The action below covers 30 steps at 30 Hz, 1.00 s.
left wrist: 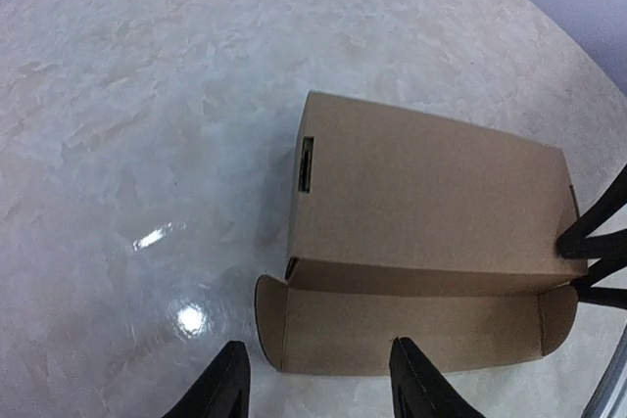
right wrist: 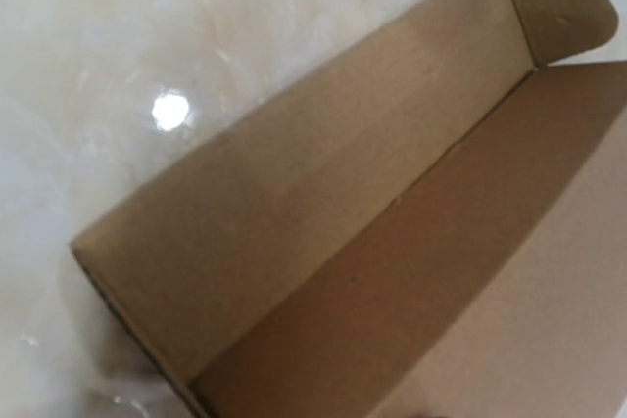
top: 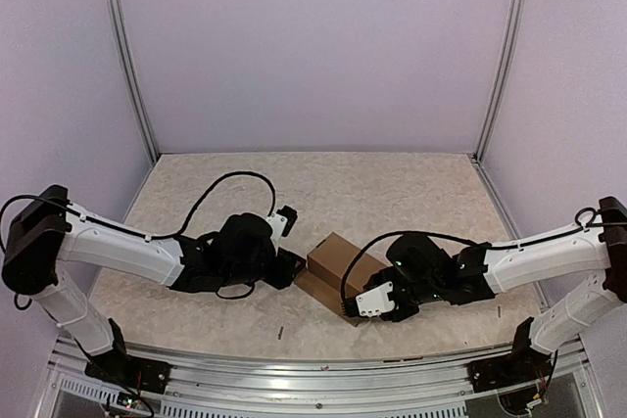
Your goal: Fold the paper box
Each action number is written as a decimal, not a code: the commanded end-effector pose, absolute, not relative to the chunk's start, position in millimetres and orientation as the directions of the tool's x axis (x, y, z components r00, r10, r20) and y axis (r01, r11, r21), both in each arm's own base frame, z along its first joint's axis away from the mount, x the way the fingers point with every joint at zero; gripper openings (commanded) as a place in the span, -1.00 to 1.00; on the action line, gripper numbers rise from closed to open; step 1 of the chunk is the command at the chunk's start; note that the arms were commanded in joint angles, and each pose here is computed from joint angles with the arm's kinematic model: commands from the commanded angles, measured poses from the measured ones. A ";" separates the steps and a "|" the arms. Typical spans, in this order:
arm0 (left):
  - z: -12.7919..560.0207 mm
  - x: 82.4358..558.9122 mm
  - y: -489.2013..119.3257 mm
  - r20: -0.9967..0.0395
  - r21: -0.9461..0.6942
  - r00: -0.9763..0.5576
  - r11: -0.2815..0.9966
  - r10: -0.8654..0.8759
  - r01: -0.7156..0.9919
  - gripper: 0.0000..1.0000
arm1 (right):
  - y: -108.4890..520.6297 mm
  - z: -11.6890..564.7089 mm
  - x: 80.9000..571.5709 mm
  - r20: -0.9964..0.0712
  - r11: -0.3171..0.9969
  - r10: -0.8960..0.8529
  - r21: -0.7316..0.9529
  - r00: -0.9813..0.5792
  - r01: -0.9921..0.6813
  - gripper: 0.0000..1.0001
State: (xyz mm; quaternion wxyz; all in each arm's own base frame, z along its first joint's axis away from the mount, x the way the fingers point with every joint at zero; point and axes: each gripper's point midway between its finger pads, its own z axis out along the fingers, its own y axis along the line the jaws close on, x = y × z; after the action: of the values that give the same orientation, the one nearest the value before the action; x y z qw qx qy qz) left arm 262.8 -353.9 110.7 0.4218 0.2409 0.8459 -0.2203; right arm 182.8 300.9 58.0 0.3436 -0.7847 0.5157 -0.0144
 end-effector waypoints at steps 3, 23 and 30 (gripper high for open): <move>54.0 244.8 -328.2 -0.762 -0.127 -0.600 0.851 0.245 0.509 -0.09 | 299.5 52.3 180.2 -0.328 -0.240 -0.826 -0.532 0.459 -0.812 -0.04; 38.0 267.7 -335.0 -0.783 -0.206 -0.578 0.782 0.229 0.589 -0.36 | 299.8 52.0 179.9 -0.334 -0.234 -0.829 -0.521 0.448 -0.821 -0.04; 35.1 272.5 -342.4 -0.784 -0.215 -0.576 0.769 0.231 0.602 -0.50 | 299.2 51.1 179.4 -0.334 -0.235 -0.831 -0.517 0.446 -0.823 -0.03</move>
State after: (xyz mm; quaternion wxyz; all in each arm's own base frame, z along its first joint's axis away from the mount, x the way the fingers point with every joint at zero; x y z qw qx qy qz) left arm 265.8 -333.1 29.2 0.3811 0.2361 0.8656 -0.2229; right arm 182.9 301.5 57.9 0.3427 -0.7840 0.5175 -0.0131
